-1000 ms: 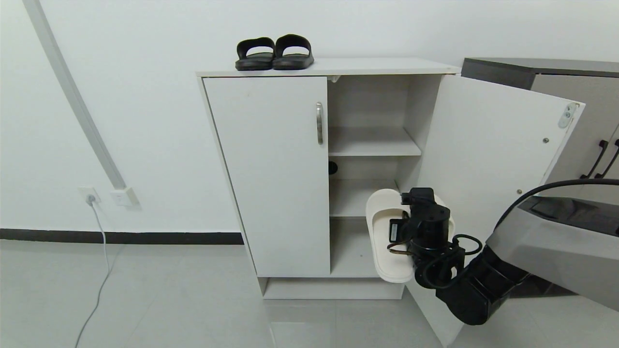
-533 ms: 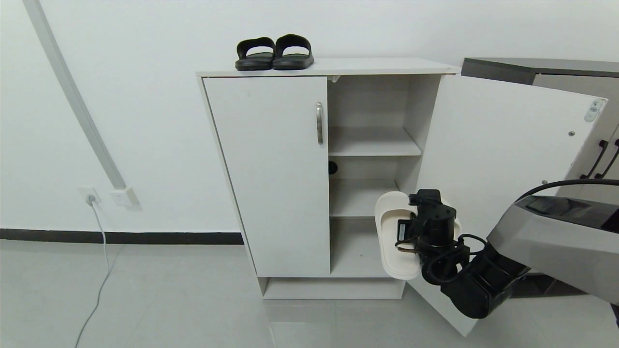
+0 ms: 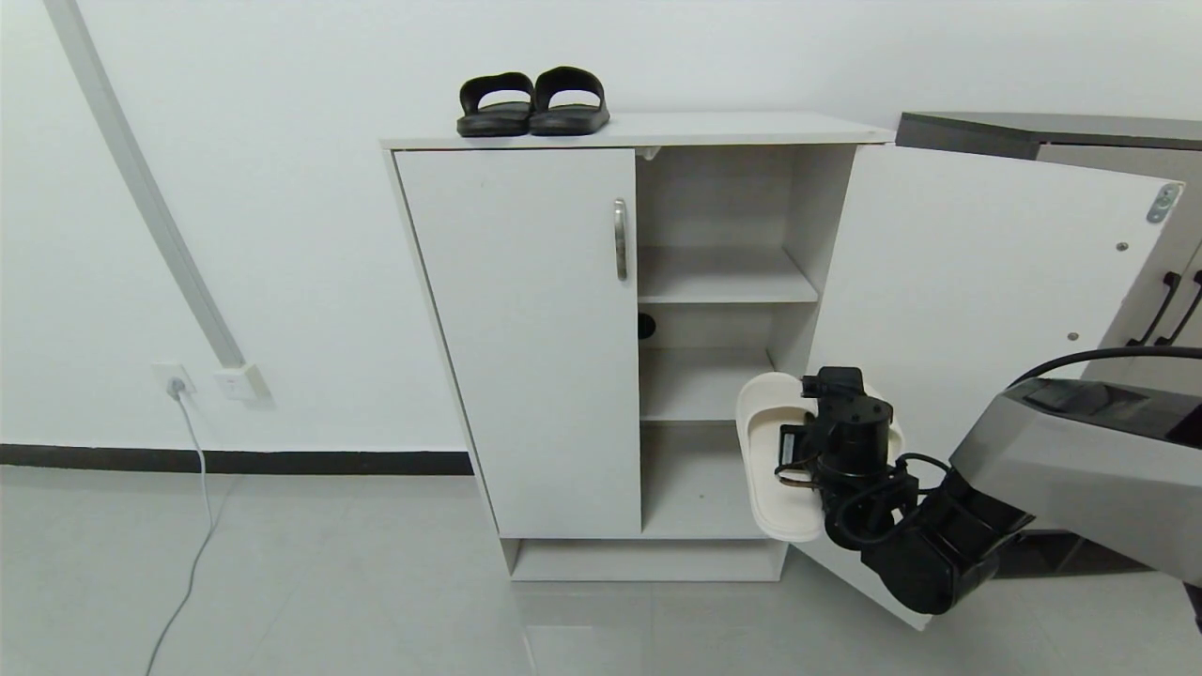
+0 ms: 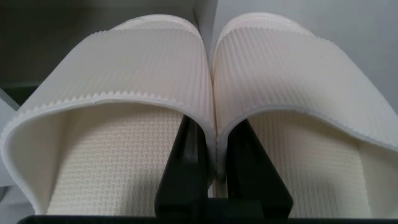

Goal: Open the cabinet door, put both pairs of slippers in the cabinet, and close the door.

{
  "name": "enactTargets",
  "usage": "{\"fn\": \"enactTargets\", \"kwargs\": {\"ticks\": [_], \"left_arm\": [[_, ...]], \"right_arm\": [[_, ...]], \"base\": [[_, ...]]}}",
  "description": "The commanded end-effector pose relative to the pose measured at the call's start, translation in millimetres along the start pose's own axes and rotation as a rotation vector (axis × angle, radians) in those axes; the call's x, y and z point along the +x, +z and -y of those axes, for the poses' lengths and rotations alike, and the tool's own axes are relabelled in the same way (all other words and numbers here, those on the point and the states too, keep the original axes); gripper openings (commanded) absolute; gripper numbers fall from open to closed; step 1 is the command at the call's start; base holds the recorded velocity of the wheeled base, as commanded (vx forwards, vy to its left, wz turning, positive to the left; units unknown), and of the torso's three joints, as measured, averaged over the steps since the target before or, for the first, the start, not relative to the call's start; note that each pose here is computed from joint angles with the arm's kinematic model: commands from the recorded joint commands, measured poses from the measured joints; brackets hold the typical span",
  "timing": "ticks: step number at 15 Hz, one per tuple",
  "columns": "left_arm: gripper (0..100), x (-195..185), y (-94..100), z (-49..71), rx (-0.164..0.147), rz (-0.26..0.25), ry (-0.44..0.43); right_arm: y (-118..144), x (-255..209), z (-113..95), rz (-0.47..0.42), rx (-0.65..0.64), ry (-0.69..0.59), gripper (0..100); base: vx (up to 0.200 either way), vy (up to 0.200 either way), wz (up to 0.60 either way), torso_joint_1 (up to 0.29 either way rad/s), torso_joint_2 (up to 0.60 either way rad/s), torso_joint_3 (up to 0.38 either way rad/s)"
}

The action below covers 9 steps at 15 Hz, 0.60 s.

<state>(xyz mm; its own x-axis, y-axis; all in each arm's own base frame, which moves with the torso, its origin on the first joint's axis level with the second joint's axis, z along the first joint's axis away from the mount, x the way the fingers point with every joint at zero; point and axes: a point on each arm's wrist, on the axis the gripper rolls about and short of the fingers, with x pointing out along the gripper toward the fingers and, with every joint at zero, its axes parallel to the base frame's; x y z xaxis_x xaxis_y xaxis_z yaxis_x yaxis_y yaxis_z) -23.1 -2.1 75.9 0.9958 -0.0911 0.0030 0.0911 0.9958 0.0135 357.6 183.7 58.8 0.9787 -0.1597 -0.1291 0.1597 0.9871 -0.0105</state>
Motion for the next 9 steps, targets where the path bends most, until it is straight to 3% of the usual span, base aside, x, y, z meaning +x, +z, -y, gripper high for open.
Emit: {"fn": "enactTargets", "kwargs": {"ticks": [1, 5, 9], "left_arm": [[0, 0.1, 0.0, 0.0, 0.0, -0.001, 0.001], [0, 0.1, 0.0, 0.0, 0.0, -0.001, 0.001], [0, 0.1, 0.0, 0.0, 0.0, -0.001, 0.001]], "right_arm": [[1.2, -3.7, -3.6, 0.004, 0.002, 0.011, 0], [4.4, -34.0, -39.0, 0.018, -0.001, 0.127, 0], [-10.6, -45.8, -71.7, 0.003, 0.027, 0.203, 0]], "base": [[0.0, 0.0, 0.0, 0.0, 0.0, 0.0], [0.0, 0.0, 0.0, 0.0, 0.0, 0.0], [0.0, 0.0, 0.0, 0.0, 0.0, 0.0]]}}
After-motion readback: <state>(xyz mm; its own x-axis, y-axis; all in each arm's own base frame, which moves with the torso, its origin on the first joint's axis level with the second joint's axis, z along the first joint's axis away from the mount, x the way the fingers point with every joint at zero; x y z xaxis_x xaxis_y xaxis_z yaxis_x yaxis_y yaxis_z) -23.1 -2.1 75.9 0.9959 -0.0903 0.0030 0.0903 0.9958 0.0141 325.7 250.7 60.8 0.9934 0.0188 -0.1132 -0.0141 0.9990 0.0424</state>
